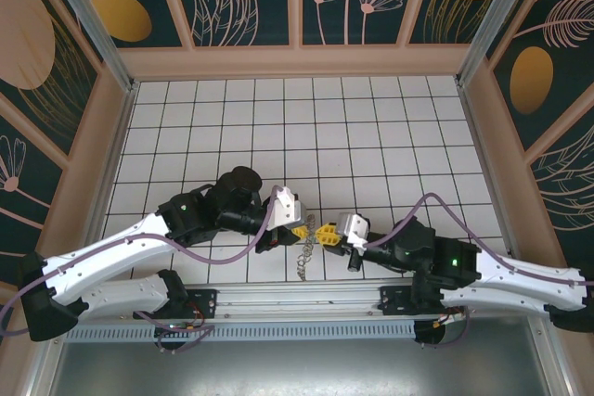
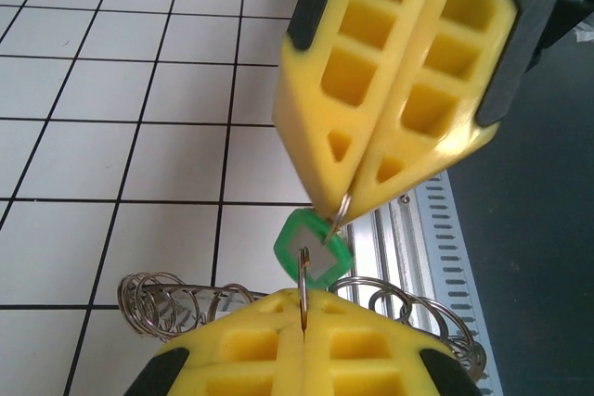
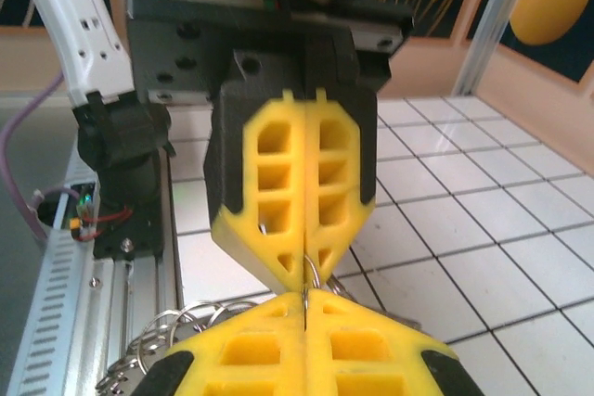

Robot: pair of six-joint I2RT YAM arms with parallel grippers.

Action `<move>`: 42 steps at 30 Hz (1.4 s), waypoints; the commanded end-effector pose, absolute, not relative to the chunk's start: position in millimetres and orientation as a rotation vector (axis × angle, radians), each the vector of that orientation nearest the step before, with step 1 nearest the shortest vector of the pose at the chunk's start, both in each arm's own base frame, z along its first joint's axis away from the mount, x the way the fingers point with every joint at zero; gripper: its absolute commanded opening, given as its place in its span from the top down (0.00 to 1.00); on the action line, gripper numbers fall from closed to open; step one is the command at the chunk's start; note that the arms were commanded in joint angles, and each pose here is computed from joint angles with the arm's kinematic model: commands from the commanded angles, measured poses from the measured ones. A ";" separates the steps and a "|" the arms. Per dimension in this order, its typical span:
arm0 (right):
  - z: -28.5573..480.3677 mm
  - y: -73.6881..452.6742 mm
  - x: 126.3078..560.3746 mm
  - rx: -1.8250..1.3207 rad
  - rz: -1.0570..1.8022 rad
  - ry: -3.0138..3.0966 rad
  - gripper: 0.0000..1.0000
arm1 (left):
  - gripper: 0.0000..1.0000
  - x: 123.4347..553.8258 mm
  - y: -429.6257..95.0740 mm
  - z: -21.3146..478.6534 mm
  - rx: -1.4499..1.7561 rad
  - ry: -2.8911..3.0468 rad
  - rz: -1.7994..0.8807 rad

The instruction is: Put the keys on the keyring

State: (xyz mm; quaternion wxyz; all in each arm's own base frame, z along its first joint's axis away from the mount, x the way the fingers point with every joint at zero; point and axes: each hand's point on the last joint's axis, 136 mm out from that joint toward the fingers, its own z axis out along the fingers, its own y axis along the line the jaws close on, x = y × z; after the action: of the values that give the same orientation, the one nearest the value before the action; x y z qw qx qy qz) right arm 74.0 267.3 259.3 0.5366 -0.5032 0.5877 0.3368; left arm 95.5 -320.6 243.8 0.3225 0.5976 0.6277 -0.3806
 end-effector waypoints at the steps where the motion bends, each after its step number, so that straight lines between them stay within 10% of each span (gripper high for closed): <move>1: 273.3 263.4 79.2 -1.144 0.790 1.414 1.00 | 1.00 92.1 -323.2 253.6 1.580 1.588 -1.014; 42: 271.2 277.5 72.7 -1.188 0.827 1.352 1.00 | 1.00 92.0 -321.8 254.4 1.574 1.582 -1.010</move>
State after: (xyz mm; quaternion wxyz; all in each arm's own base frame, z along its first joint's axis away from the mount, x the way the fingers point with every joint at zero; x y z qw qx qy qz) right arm 77.9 273.6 260.4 0.5468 -0.5059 0.5826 0.3252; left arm 95.0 -320.0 243.3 0.3208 0.5979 0.6283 -0.3807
